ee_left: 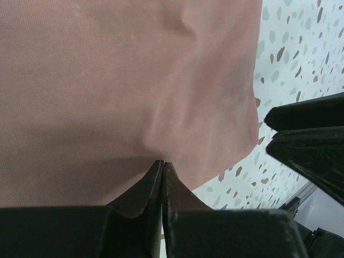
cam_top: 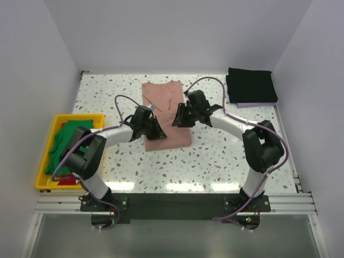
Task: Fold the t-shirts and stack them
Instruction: Fold the tshirt
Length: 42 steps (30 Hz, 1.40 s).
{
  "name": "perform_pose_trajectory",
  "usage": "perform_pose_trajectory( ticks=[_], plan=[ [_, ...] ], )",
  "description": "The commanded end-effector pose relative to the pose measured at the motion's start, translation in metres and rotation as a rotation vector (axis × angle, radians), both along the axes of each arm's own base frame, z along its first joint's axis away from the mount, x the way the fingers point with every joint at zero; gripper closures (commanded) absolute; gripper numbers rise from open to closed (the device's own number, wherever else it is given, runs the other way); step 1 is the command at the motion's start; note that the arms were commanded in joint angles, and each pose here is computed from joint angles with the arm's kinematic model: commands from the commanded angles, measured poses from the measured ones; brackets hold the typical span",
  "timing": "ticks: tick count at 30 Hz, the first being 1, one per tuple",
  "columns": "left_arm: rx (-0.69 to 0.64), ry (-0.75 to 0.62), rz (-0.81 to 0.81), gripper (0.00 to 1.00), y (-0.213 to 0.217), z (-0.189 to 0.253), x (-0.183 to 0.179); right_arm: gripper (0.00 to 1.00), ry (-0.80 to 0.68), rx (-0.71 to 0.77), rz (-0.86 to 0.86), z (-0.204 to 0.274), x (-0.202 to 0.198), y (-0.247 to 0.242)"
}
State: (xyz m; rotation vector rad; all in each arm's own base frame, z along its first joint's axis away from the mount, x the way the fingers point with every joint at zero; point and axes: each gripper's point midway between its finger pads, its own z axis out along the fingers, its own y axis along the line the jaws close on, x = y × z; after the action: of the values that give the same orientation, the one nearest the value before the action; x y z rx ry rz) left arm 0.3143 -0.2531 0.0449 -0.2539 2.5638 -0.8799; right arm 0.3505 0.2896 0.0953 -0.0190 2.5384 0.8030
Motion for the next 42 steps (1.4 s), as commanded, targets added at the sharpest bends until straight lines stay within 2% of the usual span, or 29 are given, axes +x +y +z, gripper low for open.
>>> perform_pose_trajectory(
  ticks=[1,2,9,12,15,18,22,25,32,36,42],
  plan=[
    [0.002,-0.032,0.030,0.95,-0.001,0.002,0.015,0.61,0.016,0.060,0.060,-0.002,0.008,0.030],
    [0.012,-0.023,0.032,0.95,0.000,-0.001,0.013,0.61,0.056,0.046,0.061,-0.021,0.010,0.033],
    [0.034,0.029,0.050,0.97,0.007,-0.022,0.002,0.64,0.128,0.023,0.020,-0.064,0.047,0.046],
    [0.042,0.039,0.052,0.97,0.010,-0.026,-0.002,0.65,0.188,0.074,0.000,-0.071,0.050,0.048],
    [0.038,0.031,0.047,0.97,0.009,-0.022,-0.002,0.63,0.168,0.090,0.004,-0.056,0.046,0.046],
    [0.018,-0.003,0.036,0.97,0.005,-0.008,0.004,0.61,0.147,0.087,0.007,-0.045,0.036,0.038],
    [0.019,-0.024,0.034,0.97,0.005,0.009,0.010,0.59,0.071,0.126,-0.001,-0.006,0.021,0.026],
    [0.021,-0.038,0.040,0.97,0.007,0.015,0.011,0.58,0.067,0.116,-0.016,-0.006,0.006,0.012],
    [0.038,-0.039,0.084,0.97,0.022,0.014,0.015,0.60,0.167,0.043,-0.062,-0.065,-0.025,-0.023],
    [0.104,-0.034,0.139,0.94,0.044,0.004,0.014,0.61,0.190,-0.036,-0.074,-0.089,-0.033,-0.040],
    [0.132,0.015,0.178,0.94,0.065,-0.017,-0.006,0.62,0.196,-0.104,-0.074,-0.101,-0.051,-0.059]
  ],
)
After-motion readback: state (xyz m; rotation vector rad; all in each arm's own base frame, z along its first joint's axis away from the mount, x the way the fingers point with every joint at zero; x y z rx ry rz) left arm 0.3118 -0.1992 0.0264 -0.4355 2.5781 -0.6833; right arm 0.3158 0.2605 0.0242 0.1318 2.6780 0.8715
